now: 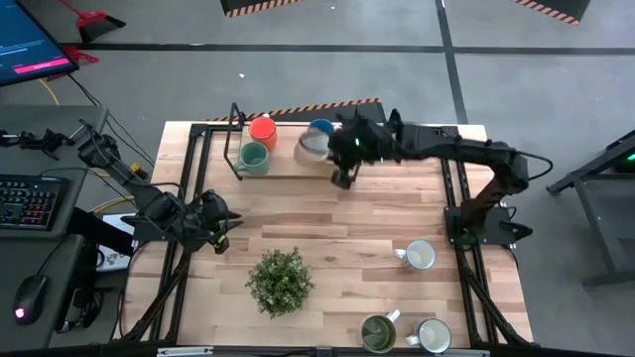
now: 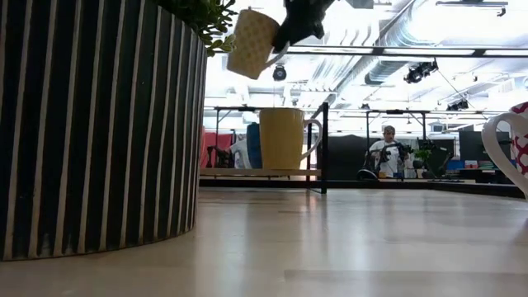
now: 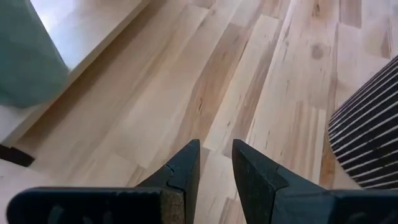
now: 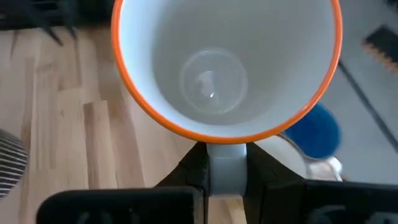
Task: Place coffee mugs
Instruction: Put the yellow patterned mug on the shelf
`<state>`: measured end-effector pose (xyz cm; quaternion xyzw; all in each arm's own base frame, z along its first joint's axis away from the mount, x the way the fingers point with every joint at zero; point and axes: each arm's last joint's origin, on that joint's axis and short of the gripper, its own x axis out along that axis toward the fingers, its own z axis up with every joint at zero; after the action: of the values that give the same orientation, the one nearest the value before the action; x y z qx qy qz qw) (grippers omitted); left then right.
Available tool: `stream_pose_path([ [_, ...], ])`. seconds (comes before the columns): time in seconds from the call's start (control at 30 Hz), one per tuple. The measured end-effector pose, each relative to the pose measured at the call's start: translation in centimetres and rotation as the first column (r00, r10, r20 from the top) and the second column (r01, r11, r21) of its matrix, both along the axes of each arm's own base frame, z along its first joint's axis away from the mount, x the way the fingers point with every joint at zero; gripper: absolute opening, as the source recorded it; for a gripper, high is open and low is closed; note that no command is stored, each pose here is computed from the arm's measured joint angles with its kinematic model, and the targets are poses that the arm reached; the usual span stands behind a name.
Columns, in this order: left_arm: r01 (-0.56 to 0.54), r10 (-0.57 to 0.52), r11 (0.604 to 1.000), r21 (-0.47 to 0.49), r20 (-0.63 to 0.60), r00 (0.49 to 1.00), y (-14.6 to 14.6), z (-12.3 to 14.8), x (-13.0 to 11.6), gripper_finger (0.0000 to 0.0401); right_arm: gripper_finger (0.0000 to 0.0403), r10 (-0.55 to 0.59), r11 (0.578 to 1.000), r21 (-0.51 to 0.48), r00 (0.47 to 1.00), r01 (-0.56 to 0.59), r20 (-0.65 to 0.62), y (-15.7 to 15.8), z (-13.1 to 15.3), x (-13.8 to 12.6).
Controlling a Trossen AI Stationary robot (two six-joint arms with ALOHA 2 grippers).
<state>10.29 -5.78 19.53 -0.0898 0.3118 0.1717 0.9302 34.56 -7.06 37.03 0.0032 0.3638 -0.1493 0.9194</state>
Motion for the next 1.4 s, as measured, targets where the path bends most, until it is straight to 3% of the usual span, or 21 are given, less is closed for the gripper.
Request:
stream_pose_path([
  [0.2, -0.002, 0.002, 1.0, 0.004, 0.002, 1.0, 0.0, 0.0, 0.0, 0.0081, 0.0026, -0.005, 0.998, 0.062, 0.998, 0.009, -0.055, -3.0, 2.3, 1.9],
  [0.43, -0.002, 0.002, 1.0, 0.005, 0.001, 1.0, 0.0, 0.0, 0.0, 0.0081, 0.0026, 0.058, 0.995, 0.083, 0.993, -0.049, -0.1, -5.0, 2.2, 5.7],
  [0.67, 0.0, 0.0, 1.0, 0.007, 0.0, 1.0, 0.0, 0.0, 0.0, 0.0081, 0.0026, 0.086, 0.991, 0.114, 0.984, -0.069, -0.155, -6.5, -1.3, 7.7],
  [1.4, -0.002, 0.002, 1.0, 0.005, 0.002, 1.0, 0.0, 0.0, 0.0, 0.0081, 0.0026, 0.126, 0.99, 0.098, 0.963, -0.105, -0.238, -7.6, -6.8, 10.9],
])
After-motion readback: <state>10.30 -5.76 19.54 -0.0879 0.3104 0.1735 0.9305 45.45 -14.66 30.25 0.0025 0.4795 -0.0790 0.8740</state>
